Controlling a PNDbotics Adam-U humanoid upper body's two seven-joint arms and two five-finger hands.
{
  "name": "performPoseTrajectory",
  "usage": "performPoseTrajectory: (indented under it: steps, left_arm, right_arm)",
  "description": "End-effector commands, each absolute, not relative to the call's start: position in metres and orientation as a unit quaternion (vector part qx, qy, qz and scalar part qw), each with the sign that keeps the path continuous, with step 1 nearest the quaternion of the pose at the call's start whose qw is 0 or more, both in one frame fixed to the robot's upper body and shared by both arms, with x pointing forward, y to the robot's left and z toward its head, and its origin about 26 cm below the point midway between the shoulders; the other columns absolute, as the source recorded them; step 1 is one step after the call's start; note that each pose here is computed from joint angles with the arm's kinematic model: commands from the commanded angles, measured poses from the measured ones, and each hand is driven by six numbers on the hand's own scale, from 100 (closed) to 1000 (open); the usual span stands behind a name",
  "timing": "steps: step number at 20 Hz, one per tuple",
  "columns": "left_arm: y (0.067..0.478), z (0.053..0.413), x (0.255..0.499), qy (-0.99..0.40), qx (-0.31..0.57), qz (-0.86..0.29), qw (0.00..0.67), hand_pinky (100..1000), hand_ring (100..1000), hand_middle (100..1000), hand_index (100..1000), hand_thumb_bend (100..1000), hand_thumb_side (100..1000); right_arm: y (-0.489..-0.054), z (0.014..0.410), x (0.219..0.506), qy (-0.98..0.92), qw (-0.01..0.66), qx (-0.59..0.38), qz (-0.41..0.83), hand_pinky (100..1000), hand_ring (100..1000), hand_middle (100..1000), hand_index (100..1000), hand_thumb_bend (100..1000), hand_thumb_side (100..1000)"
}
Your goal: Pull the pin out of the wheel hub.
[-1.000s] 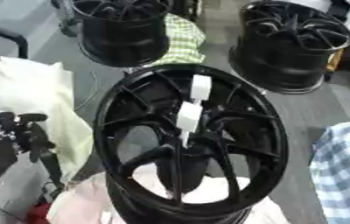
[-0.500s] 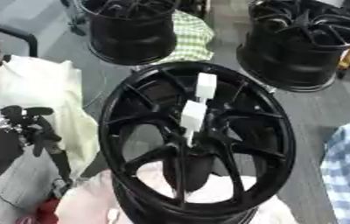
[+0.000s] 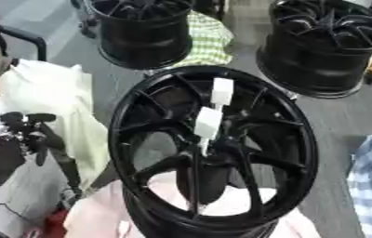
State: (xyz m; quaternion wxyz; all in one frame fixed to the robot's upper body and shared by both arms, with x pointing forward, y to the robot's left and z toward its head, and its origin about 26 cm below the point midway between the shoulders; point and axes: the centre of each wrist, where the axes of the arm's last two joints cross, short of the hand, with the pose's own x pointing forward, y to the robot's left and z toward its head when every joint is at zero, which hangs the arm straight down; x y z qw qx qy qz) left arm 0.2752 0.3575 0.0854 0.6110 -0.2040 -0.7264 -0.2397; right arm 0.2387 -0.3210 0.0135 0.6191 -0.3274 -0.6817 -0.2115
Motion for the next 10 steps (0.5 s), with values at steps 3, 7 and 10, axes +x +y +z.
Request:
performPoseTrajectory:
  steps: [3,7,10]
  left_arm:
    - [0.356,0.09,0.276,-0.73,-0.207,-0.246,0.603,735,329,536,829,100,928]
    - [0.356,0.091,0.276,-0.73,-0.208,-0.246,0.603,735,331,536,829,100,928]
    - [0.356,0.091,0.276,-0.73,-0.208,-0.245,0.603,735,331,536,829,100,928]
  right_arm:
    - [-0.279,-0.002,0.253,-0.704,0.648,-0.247,-0.153,721,679,742,860,242,203]
    - [-0.271,-0.007,0.254,-0.709,0.653,-0.228,-0.14,720,678,741,859,240,202]
    - [-0.271,-0.008,0.254,-0.709,0.653,-0.226,-0.139,720,678,741,859,240,202]
